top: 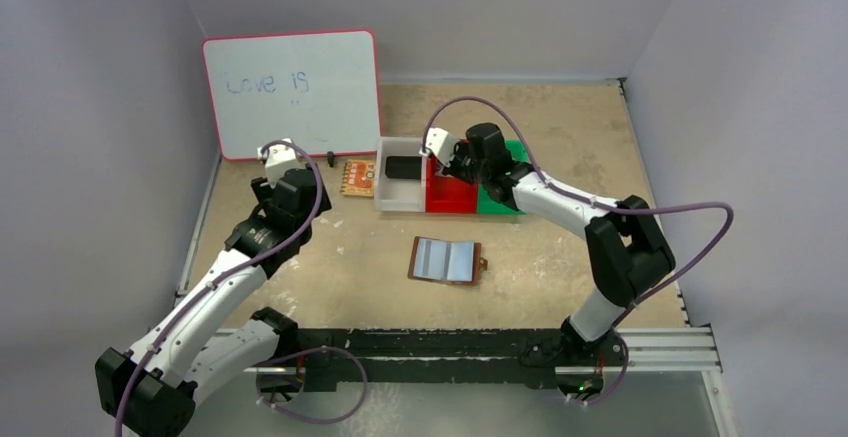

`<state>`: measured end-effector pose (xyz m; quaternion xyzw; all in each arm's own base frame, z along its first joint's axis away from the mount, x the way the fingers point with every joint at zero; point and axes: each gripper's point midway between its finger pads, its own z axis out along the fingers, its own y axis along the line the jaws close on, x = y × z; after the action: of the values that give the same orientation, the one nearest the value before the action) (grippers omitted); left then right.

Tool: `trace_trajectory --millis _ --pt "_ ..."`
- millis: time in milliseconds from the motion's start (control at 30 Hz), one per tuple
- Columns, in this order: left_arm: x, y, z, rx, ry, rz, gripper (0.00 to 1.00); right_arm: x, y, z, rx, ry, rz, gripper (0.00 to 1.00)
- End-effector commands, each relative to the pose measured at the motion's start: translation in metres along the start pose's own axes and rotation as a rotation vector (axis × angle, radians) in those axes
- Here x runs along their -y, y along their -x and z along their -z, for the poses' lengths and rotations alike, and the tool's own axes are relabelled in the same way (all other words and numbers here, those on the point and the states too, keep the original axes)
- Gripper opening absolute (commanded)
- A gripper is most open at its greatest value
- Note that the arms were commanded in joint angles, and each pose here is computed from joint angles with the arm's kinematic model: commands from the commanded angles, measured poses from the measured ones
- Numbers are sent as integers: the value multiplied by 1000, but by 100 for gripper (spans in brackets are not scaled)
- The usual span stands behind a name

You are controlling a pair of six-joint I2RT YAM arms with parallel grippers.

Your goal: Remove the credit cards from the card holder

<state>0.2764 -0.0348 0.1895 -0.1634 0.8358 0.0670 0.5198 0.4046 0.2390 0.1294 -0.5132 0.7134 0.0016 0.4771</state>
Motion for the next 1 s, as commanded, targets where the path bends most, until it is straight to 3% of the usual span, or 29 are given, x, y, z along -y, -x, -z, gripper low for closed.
trace_trajectory --millis 0,233,967 --pt "-1 22 2 69 6 14 71 9 12 -5 19 -3 97 0" --pt "-5 26 4 77 28 30 76 4 -10 -23 -36 2 181 0" --pt "-6 26 4 66 37 -3 77 18 -27 -58 -111 -44 335 3"
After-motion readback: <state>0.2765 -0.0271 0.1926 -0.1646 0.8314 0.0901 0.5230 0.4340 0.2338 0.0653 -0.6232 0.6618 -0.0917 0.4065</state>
